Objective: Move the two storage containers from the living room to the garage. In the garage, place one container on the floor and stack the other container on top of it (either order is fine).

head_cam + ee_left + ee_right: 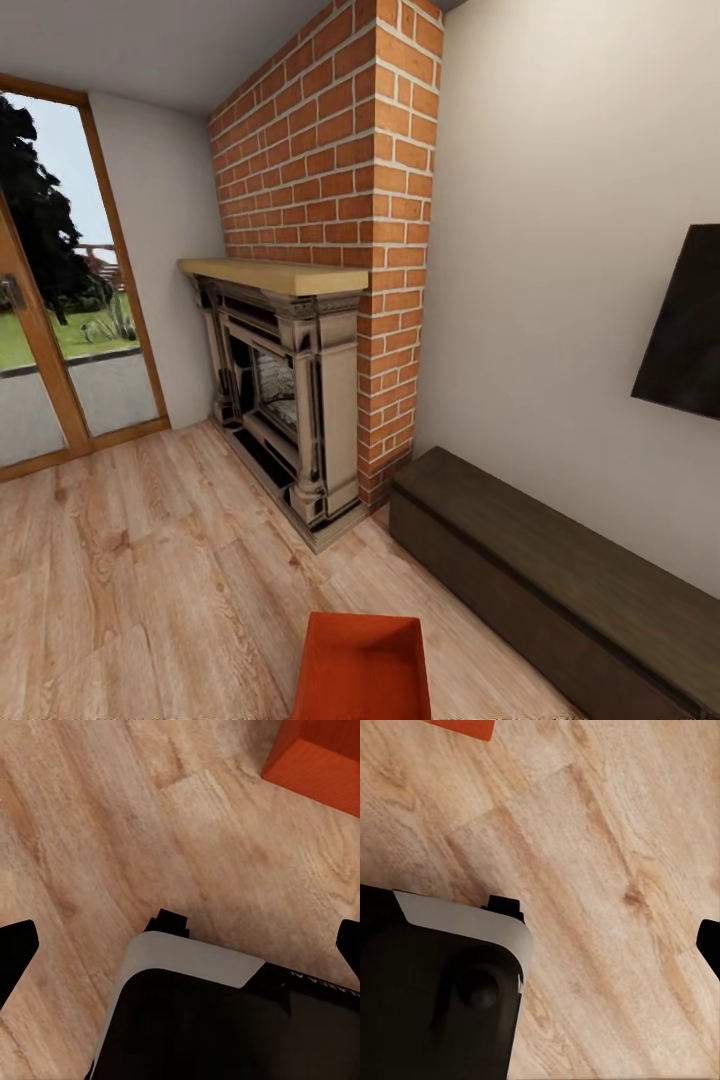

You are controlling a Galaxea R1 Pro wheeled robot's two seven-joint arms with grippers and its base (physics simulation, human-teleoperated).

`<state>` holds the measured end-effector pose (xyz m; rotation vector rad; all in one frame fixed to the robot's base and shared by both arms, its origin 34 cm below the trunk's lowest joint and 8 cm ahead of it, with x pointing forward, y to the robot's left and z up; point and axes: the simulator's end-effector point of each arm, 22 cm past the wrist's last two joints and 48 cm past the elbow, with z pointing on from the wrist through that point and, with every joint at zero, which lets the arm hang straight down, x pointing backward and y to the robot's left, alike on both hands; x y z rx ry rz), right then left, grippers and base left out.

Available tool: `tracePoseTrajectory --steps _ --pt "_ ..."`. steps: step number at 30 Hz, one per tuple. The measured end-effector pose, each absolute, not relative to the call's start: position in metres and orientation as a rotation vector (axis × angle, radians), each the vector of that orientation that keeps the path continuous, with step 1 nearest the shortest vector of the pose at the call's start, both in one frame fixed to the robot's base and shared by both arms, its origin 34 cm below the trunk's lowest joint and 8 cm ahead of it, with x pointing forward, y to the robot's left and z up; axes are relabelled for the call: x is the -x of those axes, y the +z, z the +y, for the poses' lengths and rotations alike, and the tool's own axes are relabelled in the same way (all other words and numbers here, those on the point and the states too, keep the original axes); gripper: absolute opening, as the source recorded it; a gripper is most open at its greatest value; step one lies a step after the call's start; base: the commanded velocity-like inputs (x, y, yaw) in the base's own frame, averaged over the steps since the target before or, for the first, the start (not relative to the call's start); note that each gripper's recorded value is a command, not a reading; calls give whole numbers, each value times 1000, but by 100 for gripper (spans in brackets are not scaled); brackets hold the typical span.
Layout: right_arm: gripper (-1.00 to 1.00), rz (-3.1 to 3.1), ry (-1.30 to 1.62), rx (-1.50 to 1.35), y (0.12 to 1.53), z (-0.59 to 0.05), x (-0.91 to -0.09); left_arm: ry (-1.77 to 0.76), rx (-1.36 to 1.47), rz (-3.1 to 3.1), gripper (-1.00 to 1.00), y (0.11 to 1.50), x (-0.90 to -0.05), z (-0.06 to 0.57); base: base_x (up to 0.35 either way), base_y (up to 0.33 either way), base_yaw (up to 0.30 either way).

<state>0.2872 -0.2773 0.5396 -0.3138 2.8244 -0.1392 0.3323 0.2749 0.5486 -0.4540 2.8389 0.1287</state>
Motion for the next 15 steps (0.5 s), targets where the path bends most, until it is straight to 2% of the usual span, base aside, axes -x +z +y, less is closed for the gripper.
tracePoseTrajectory --steps 15 --pt "100 2852 -136 284 536 -277 -278 155 437 2853 100 545 -326 285 0 0 69"
